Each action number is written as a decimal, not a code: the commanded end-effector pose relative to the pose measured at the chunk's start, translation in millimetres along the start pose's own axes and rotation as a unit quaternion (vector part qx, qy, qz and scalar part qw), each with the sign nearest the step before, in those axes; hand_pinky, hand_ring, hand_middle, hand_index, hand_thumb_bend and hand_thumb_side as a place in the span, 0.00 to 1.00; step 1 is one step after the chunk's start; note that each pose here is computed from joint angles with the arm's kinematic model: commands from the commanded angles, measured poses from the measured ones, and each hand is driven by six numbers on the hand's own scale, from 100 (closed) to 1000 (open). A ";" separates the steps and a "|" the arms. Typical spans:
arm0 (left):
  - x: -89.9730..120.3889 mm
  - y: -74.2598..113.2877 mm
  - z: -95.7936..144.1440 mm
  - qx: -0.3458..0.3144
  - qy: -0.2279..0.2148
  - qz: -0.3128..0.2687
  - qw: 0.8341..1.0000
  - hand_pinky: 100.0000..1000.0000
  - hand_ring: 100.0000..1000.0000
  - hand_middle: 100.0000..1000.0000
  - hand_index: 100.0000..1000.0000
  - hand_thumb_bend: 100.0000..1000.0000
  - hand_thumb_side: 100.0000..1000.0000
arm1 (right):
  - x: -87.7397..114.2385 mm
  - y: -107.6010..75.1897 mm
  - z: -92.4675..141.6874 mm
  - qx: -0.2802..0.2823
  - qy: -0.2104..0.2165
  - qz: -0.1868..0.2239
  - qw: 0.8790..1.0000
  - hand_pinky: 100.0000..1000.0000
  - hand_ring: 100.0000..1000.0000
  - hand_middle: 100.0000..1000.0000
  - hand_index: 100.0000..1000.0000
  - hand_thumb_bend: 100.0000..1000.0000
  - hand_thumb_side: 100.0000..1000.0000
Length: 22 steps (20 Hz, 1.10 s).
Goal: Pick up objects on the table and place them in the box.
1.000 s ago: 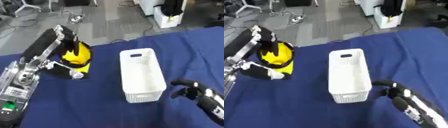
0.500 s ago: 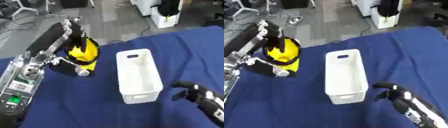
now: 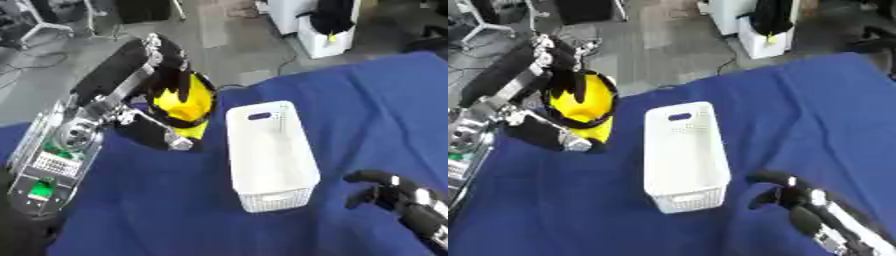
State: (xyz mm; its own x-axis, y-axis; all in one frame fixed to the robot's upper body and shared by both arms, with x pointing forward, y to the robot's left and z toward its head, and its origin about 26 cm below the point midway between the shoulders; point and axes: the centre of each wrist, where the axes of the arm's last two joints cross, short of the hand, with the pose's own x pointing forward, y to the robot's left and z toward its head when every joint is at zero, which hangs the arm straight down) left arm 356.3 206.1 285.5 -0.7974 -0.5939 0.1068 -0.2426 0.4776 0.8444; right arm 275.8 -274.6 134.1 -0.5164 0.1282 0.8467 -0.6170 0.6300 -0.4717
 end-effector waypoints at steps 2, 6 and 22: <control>-1.4 7.4 -6.5 0.008 -0.018 -0.008 1.000 0.00 0.00 0.16 0.27 0.90 0.00 | 8.6 -4.5 -4.6 0.011 -0.009 0.018 1.000 0.81 0.68 0.86 0.93 0.42 0.80; -7.5 2.4 -10.8 0.010 -0.028 -0.008 1.000 0.00 0.00 0.16 0.28 0.88 0.00 | 9.8 -5.5 -6.5 0.014 -0.009 0.022 1.000 0.81 0.68 0.86 0.93 0.43 0.80; -23.0 -8.3 -22.4 0.002 -0.052 -0.010 0.999 0.00 0.00 0.16 0.28 0.88 0.00 | 15.3 -9.2 -15.8 0.028 -0.016 0.039 0.999 0.81 0.68 0.86 0.93 0.43 0.82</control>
State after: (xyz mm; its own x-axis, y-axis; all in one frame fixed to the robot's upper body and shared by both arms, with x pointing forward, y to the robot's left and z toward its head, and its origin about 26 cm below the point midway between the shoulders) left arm 390.4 201.0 277.3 -0.8406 -0.5375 0.0673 -0.2340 0.4722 0.8499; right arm 283.6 -267.9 147.6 -0.5573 0.1450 0.8176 -0.6131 0.5922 -0.5229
